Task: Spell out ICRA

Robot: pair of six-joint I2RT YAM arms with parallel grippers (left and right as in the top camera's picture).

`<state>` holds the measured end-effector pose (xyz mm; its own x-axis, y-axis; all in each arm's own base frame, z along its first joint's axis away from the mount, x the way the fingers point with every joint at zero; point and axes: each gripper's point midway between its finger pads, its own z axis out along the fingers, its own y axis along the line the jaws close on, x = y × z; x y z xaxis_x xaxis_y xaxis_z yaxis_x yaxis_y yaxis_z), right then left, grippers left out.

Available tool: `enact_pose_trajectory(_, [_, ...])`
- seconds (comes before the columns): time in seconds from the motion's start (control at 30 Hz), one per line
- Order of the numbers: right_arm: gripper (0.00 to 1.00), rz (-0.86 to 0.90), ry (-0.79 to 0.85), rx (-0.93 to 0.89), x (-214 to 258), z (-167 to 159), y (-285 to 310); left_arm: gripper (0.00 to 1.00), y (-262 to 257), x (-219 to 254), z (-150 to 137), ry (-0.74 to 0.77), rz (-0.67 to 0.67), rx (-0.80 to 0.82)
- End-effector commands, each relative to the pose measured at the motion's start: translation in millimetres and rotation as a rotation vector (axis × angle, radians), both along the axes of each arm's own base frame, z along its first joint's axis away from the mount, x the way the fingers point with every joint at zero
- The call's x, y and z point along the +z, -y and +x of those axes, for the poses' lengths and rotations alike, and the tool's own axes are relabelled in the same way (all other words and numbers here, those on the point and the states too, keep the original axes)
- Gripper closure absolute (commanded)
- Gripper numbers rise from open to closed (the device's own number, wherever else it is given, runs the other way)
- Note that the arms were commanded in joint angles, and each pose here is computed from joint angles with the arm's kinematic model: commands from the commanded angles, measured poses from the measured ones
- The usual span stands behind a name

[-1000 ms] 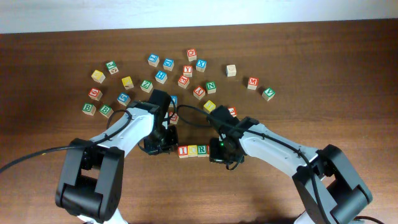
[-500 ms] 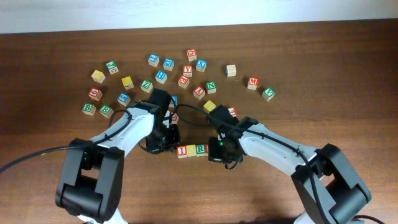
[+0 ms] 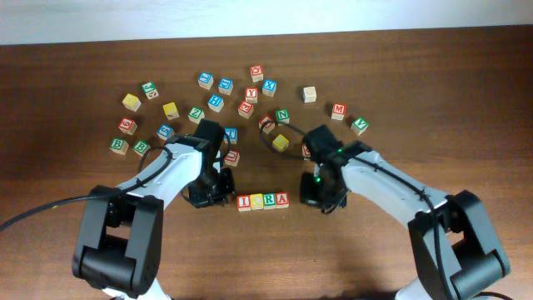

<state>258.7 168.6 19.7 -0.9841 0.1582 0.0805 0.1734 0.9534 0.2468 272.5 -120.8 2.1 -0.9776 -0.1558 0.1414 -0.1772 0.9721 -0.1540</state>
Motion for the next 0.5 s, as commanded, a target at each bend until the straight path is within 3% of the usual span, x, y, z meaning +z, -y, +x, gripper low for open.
enact_pose_trajectory(0.0, [0.96, 0.046, 0.096, 0.019, 13, 22, -5, 1.00, 11, -3, -12, -0.028, -0.007, -0.049])
enact_pose_trajectory(0.47, [0.96, 0.110, 0.087, 0.063, -3, 15, -45, 1.00, 31, -3, -5, 0.026, -0.028, -0.076])
